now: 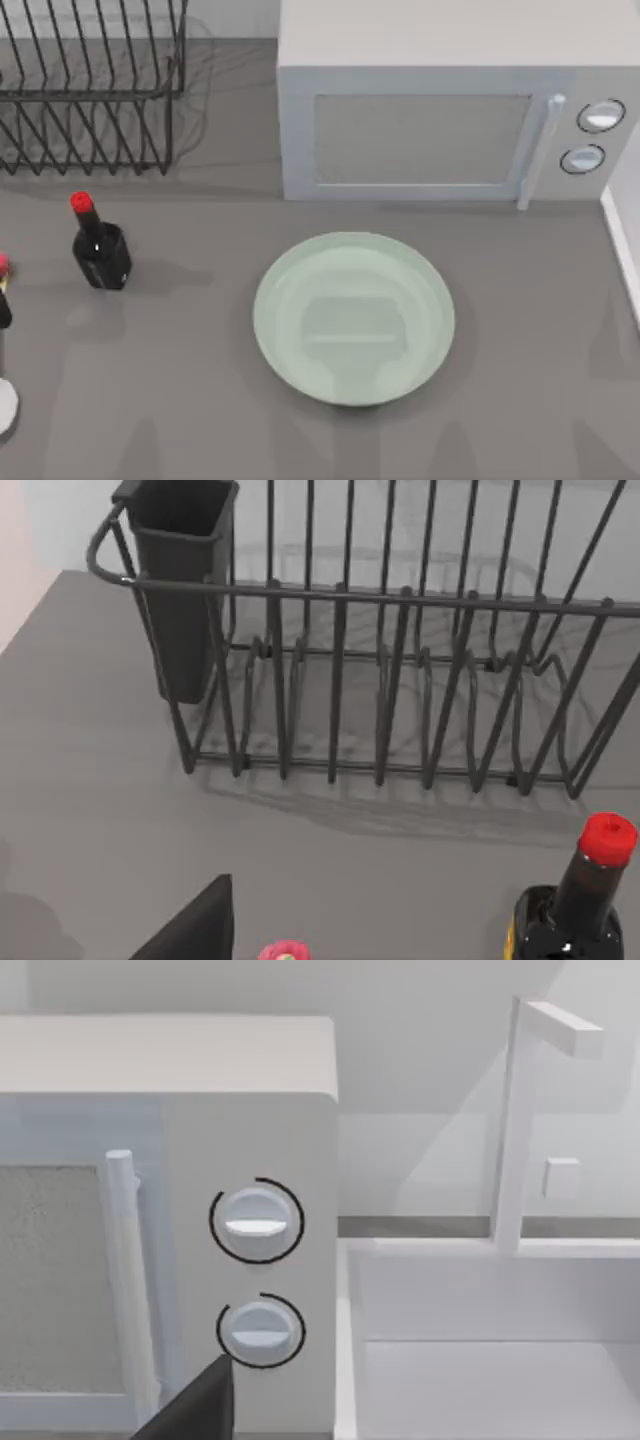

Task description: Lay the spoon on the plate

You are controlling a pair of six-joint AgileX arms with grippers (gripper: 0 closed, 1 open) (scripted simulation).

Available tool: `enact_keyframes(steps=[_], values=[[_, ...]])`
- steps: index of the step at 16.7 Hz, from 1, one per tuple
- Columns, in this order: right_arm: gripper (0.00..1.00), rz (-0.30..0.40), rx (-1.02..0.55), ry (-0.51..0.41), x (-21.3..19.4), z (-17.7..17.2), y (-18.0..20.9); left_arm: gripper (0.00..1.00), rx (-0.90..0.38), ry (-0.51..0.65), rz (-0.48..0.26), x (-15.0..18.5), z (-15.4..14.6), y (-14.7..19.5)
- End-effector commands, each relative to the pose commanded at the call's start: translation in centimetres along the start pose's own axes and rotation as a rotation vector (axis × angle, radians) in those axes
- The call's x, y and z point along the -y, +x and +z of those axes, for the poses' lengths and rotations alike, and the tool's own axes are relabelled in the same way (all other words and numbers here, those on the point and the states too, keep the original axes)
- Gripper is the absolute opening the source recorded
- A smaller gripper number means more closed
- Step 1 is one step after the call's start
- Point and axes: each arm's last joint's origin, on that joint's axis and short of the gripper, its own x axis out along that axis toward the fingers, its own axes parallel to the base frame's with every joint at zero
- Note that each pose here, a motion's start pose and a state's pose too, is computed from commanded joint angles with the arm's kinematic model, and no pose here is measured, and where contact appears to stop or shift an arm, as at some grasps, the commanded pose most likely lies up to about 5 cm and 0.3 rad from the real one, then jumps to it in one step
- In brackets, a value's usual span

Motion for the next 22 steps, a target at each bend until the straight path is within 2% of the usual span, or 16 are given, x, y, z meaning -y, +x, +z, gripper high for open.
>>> enact_keyframes(steps=[3, 6, 10, 13, 17, 22], values=[[1.00, 0.000, 0.000, 0.000, 0.0, 0.0, 0.0, 1.00, -0.239, -0.021, 0.015, -0.2, 3.8, 2.6], [1.00, 0.000, 0.000, 0.000, 0.0, 0.0, 0.0, 1.00, -0.533, -0.048, 0.039, -0.6, 6.0, 7.7], [1.00, 0.000, 0.000, 0.000, 0.0, 0.0, 0.0, 1.00, -0.917, -0.084, 0.079, -1.7, 5.4, 14.9], [1.00, 0.000, 0.000, 0.000, 0.0, 0.0, 0.0, 1.00, -1.130, -0.104, 0.106, -2.4, 4.0, 18.4], [1.00, 0.000, 0.000, 0.000, 0.0, 0.0, 0.0, 1.00, -1.268, -0.113, 0.123, -3.0, 2.9, 20.4], [1.00, 0.000, 0.000, 0.000, 0.0, 0.0, 0.0, 1.00, -1.272, -0.109, 0.120, -2.8, 2.8, 20.4]])
